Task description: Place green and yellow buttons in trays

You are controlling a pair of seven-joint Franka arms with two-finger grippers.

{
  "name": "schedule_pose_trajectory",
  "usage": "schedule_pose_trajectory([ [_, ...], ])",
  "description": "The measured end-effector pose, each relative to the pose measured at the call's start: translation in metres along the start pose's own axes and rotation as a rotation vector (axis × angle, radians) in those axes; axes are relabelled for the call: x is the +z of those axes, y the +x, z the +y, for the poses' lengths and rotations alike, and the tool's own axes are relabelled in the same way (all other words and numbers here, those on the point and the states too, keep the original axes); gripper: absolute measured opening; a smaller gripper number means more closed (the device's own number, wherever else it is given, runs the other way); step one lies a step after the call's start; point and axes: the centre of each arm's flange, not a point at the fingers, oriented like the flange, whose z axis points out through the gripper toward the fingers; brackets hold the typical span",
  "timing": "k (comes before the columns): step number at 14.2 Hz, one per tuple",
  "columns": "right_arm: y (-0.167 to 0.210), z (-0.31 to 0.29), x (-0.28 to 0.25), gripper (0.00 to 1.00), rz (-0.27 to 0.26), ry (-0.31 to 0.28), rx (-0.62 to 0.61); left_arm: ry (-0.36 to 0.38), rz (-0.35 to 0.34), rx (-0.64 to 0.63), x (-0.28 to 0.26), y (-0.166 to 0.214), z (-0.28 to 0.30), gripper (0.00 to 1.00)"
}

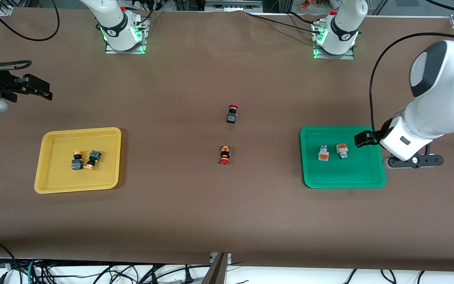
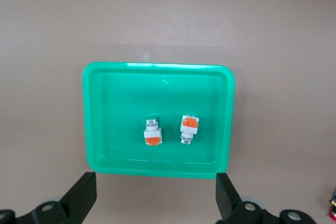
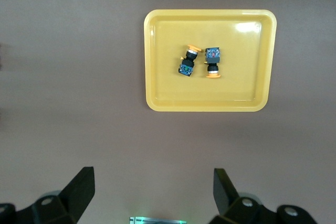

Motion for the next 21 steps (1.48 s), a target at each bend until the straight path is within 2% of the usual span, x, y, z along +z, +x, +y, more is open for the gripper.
schedule_pose_trajectory([
  [3,0.000,0.000,0.000,1.00,0.000,0.000,0.000,-0.018,-0.012,-0.019,-0.028,-0.016,-0.026,1.00],
  [7,0.000,0.000,0.000,1.00,0.000,0.000,0.000,-0.094,-0.019,-0.022,-0.052,-0.053,-0.082,1.00],
  [10,0.000,0.000,0.000,1.00,0.000,0.000,0.000,-0.106,-0.021,-0.005,-0.057,-0.067,-0.072,1.00],
  [21,0.000,0.001,0.000,1.00,0.000,0.000,0.002,-0.102,-0.057,-0.003,-0.057,-0.075,-0.072,1.00],
])
